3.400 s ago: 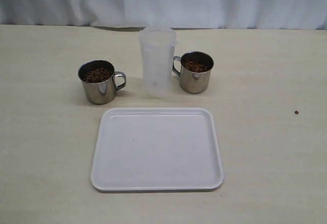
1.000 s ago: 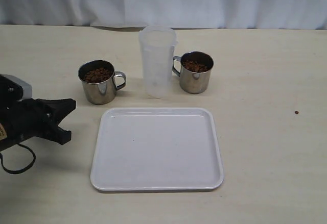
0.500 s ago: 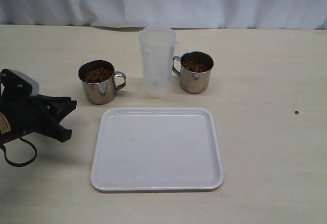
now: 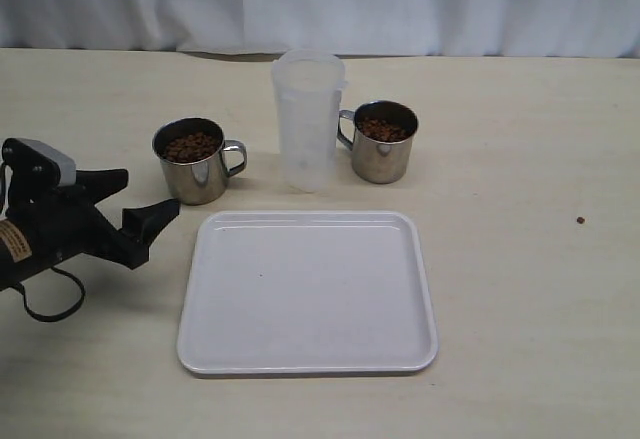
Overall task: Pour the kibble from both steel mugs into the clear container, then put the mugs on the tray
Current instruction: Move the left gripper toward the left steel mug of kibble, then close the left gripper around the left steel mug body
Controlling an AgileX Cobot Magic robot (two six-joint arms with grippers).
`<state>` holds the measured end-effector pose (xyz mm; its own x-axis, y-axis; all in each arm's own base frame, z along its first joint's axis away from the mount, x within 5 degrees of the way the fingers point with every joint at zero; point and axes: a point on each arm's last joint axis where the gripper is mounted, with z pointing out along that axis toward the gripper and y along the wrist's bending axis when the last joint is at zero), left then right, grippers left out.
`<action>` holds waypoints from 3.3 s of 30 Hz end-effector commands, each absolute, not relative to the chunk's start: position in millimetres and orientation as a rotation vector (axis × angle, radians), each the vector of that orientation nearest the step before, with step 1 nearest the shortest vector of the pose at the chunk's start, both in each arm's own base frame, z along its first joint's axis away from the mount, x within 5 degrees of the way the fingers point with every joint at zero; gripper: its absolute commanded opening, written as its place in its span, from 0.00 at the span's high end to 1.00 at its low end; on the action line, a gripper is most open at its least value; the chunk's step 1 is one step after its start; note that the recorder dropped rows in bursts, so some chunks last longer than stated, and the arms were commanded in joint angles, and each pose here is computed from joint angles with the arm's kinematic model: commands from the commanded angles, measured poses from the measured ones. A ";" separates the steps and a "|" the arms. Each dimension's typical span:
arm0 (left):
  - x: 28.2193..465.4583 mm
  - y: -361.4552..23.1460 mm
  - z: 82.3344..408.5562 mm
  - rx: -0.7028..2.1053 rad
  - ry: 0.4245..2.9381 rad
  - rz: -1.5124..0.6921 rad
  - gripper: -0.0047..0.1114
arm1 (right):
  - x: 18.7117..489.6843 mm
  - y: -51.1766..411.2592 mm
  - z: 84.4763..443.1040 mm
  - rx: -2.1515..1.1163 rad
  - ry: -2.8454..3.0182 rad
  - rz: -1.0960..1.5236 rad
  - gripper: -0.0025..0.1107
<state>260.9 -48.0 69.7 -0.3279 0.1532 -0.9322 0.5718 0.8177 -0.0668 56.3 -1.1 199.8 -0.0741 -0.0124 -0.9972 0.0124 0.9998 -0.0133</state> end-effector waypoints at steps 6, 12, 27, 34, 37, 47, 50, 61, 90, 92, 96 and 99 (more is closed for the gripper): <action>274.4 -49.0 68.7 0.582 1.859 -0.452 0.44 | 56.2 -1.4 198.8 0.004 1.642 -0.025 0.93; 285.7 -48.9 62.0 0.607 1.860 -0.438 0.43 | 56.2 -1.4 198.8 0.004 1.642 -0.025 0.93; 292.9 -49.6 60.2 0.587 1.823 -0.453 0.44 | 56.2 -1.4 198.8 0.004 1.642 -0.025 0.93; 293.0 -49.7 60.5 0.589 1.818 -0.452 0.27 | 56.2 -1.4 198.8 0.004 1.642 -0.025 0.93; 297.0 -47.5 61.6 0.559 1.816 -0.430 0.25 | 56.2 -1.4 198.8 0.004 1.642 -0.025 0.93; 304.9 -51.6 58.3 0.659 1.820 -0.450 0.25 | 56.2 -1.4 198.8 0.004 1.642 -0.025 0.93; 306.3 -51.9 53.9 0.640 1.809 -0.463 0.25 | 56.2 -1.4 198.8 0.004 1.642 -0.025 0.93; 319.0 -53.8 46.6 0.631 1.770 -0.498 0.25 | 56.2 -1.4 198.8 0.004 1.642 -0.025 0.93; 349.2 -66.8 40.9 0.664 1.712 -0.563 0.25 | 56.2 -1.4 198.8 0.004 1.642 -0.025 0.93; 351.0 -72.5 41.5 0.680 1.707 -0.564 0.25 | 56.2 -1.4 198.8 0.004 1.642 -0.025 0.93; 357.5 -80.4 41.3 0.690 1.690 -0.562 0.25 | 56.2 -1.4 198.8 0.004 1.642 -0.025 0.93; 360.4 -82.2 38.2 0.695 1.690 -0.563 0.25 | 56.2 -1.4 198.8 0.004 1.642 -0.025 0.93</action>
<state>357.6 -80.1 41.0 -0.1579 0.1540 -0.9754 0.7101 0.7041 -0.0038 56.3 -1.1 199.8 -0.0741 -0.0124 -0.9972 0.0124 0.9998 -0.0133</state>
